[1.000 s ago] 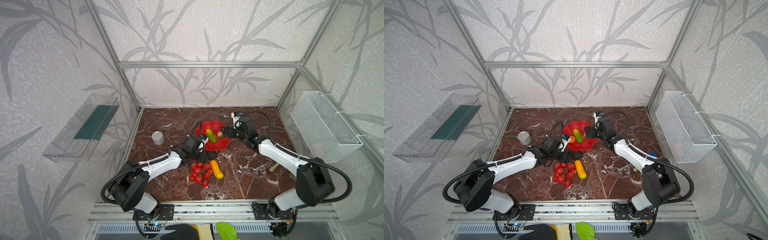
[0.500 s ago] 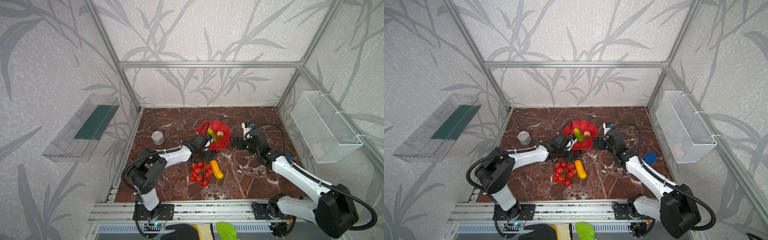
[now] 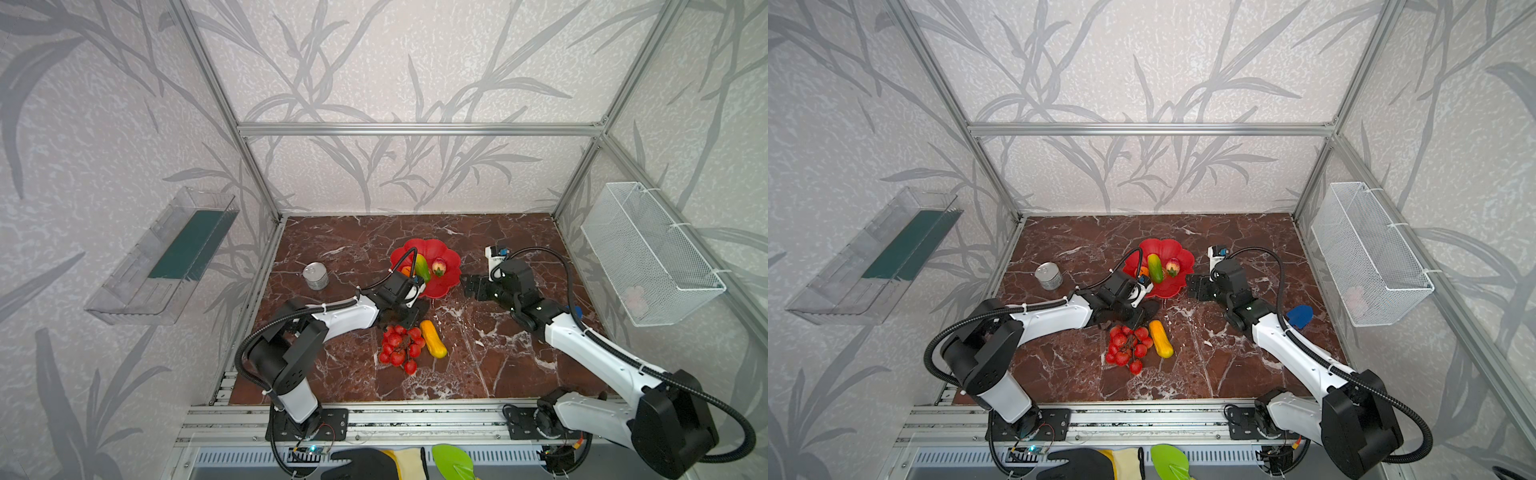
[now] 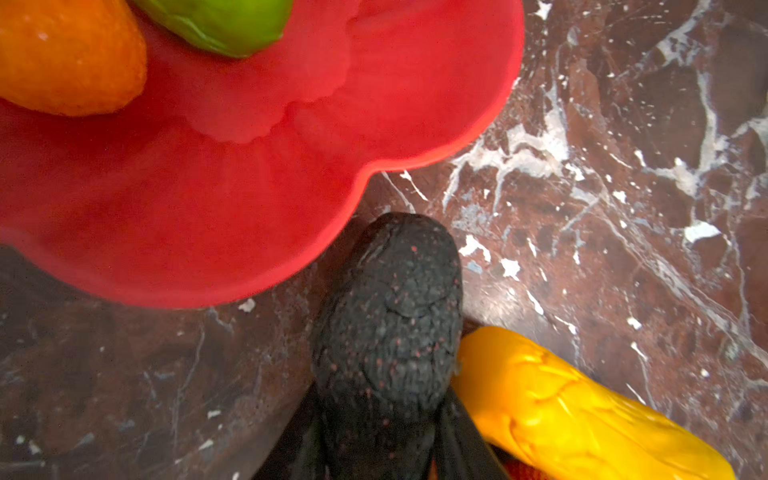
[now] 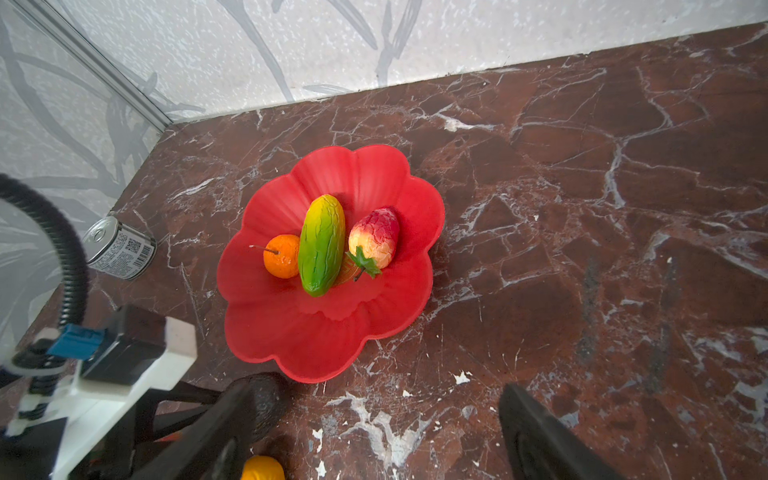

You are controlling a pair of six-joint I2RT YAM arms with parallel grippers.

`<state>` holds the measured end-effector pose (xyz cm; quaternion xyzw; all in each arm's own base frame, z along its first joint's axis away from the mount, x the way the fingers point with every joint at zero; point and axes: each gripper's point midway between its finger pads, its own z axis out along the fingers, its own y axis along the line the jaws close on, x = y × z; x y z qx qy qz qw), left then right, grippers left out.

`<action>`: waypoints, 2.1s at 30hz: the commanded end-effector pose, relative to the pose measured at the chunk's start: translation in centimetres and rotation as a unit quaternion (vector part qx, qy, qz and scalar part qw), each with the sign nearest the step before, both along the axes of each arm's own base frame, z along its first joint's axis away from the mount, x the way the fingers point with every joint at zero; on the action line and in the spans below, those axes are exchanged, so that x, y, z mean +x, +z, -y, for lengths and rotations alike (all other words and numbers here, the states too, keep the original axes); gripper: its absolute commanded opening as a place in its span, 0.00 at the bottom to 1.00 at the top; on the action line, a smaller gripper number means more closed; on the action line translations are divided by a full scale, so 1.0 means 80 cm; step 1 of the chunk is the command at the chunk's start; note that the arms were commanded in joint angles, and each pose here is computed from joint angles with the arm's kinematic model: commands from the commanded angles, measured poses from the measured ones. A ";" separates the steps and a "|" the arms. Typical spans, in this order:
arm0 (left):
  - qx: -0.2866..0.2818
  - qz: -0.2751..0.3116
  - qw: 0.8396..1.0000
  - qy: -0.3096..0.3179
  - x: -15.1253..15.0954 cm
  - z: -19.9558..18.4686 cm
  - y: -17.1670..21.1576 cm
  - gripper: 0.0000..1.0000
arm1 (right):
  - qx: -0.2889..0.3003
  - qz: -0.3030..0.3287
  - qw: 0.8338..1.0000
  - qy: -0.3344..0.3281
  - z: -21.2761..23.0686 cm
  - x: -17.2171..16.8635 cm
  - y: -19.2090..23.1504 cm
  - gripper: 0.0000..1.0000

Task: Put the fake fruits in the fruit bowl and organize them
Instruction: 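Lower the dark avocado into the red bowl and open the left gripper, then grasp the yellow mango with the right gripper while the left gripper withdraws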

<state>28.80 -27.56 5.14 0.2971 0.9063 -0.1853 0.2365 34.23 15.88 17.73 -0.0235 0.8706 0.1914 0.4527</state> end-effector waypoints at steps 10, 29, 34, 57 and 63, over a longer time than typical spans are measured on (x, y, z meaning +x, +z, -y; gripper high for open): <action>-0.053 0.093 0.994 -0.012 -0.014 -0.015 0.095 0.27 | 0.006 -0.014 1.000 0.001 -0.003 0.002 -0.006 0.92; -0.001 0.060 0.998 -0.026 0.132 0.055 0.045 0.24 | 0.018 -0.105 0.994 0.041 -0.009 -0.072 -0.069 0.90; 0.016 0.042 0.999 -0.006 0.144 0.050 0.025 0.31 | 0.020 -0.116 0.992 0.041 -0.009 -0.081 -0.082 0.90; -0.146 0.342 0.895 0.245 0.122 -0.094 0.274 0.81 | -0.026 -0.187 0.966 0.176 -0.130 -0.142 -0.134 0.84; -0.186 0.333 0.860 0.339 0.077 -0.179 0.240 0.84 | -0.040 -0.205 0.960 0.186 -0.145 -0.139 -0.152 0.82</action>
